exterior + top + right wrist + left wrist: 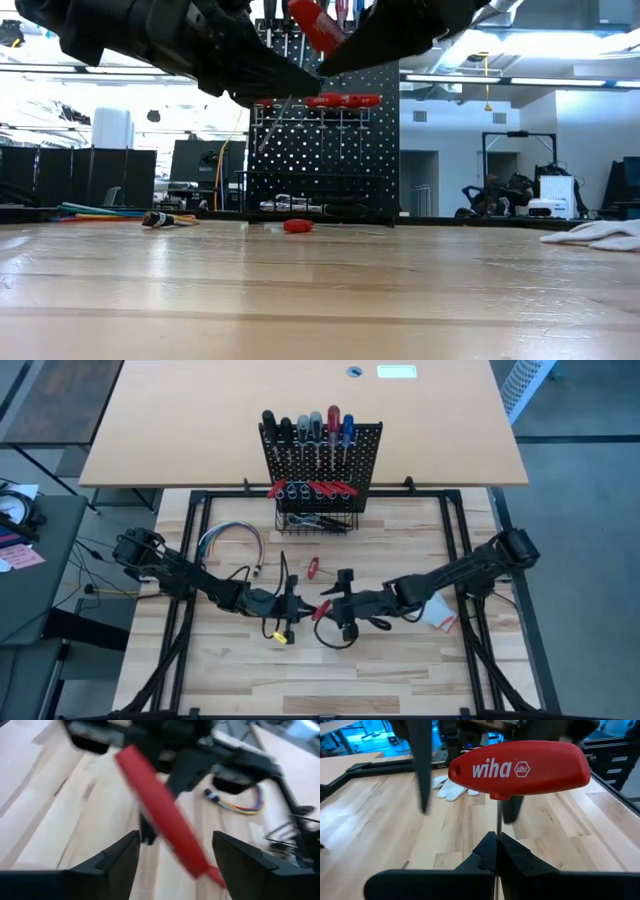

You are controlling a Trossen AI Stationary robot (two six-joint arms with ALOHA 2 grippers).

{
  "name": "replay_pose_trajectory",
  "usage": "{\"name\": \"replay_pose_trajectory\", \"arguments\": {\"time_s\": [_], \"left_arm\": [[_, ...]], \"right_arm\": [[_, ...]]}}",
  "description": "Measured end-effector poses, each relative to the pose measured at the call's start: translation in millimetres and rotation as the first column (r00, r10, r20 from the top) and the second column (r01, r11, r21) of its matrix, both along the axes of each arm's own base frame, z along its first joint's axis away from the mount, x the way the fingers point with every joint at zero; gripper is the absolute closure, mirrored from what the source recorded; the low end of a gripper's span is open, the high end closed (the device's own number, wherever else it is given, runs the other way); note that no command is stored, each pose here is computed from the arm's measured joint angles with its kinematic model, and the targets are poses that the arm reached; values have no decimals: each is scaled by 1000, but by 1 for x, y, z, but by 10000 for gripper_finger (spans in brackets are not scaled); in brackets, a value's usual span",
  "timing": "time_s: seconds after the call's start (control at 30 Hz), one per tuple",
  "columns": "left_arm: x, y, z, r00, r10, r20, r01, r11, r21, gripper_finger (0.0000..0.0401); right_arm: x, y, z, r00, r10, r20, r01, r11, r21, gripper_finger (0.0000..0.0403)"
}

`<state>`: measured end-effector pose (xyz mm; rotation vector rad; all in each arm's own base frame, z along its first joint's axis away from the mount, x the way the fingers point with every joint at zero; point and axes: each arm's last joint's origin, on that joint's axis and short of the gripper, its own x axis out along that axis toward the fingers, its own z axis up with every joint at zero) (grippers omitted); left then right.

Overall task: Hang tools onto peg board
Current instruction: Hang the red allen wrench on the pegboard

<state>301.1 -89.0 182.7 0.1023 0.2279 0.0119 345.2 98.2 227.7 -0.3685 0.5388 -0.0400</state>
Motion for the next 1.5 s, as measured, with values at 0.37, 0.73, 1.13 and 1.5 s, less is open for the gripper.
{"name": "replay_pose_trajectory", "arguments": {"time_s": [0.37,0.73,1.13,1.5], "left_arm": [[0,0,-1,1000,1,-5,-1,1000,-2,401],[-8,9,-22,960,196,-201,-181,979,88,345],[-16,10,-33,904,316,-287,-302,949,93,299],[-18,5,-33,909,294,-295,-271,956,115,299]], "right_arm": [[-9,10,11,998,63,17,-64,996,61,303],[-20,-5,81,958,-285,39,282,958,56,360],[32,-109,171,817,-576,-16,575,817,-46,360],[61,-162,171,801,-596,-54,589,801,-106,360]]}}
